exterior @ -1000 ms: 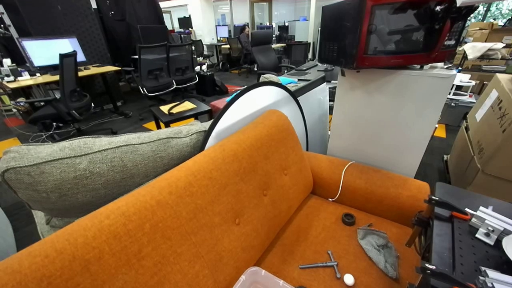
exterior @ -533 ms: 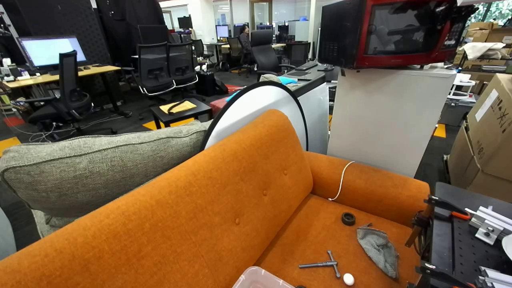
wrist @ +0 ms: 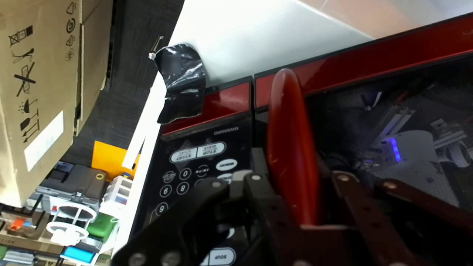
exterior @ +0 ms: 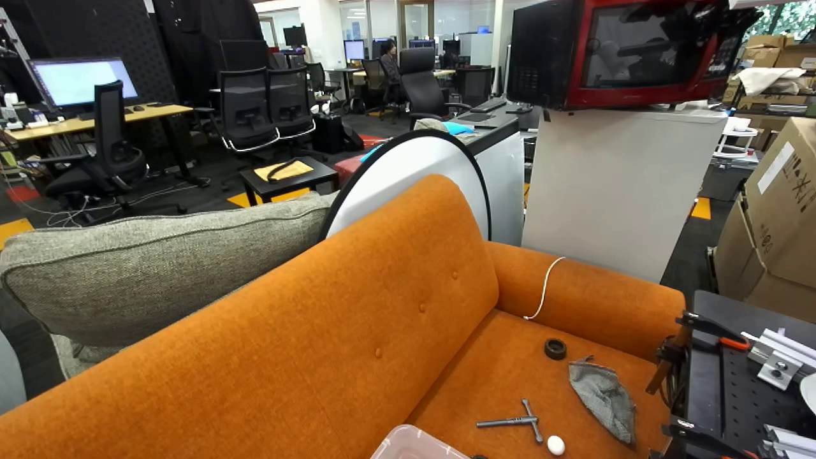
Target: Open the microwave door
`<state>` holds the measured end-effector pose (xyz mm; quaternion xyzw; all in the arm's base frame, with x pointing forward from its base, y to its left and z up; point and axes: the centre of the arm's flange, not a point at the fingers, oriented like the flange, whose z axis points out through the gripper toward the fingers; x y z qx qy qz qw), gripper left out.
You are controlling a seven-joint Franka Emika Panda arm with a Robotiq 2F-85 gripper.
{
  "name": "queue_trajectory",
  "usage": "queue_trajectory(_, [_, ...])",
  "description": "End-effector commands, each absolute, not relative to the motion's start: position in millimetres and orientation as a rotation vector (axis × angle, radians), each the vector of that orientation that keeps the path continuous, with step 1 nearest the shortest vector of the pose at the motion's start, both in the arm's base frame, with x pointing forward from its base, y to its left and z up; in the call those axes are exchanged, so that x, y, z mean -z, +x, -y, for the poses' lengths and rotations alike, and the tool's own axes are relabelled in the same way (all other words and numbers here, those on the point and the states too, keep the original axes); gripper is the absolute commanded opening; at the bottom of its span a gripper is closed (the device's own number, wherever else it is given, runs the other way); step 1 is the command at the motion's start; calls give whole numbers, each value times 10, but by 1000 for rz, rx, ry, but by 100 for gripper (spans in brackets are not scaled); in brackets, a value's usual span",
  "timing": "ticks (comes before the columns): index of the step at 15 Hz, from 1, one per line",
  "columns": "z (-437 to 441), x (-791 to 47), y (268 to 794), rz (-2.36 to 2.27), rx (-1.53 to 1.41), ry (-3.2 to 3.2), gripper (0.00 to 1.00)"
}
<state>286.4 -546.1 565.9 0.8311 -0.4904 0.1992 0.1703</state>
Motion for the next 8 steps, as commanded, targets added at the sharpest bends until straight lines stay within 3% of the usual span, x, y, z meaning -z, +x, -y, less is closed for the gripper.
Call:
queue_trajectory(1, [5374,-5636,2722,1373,-577,2378,7])
queue_trajectory(8, [5065,-5579,2637,1287,-615,2391,7])
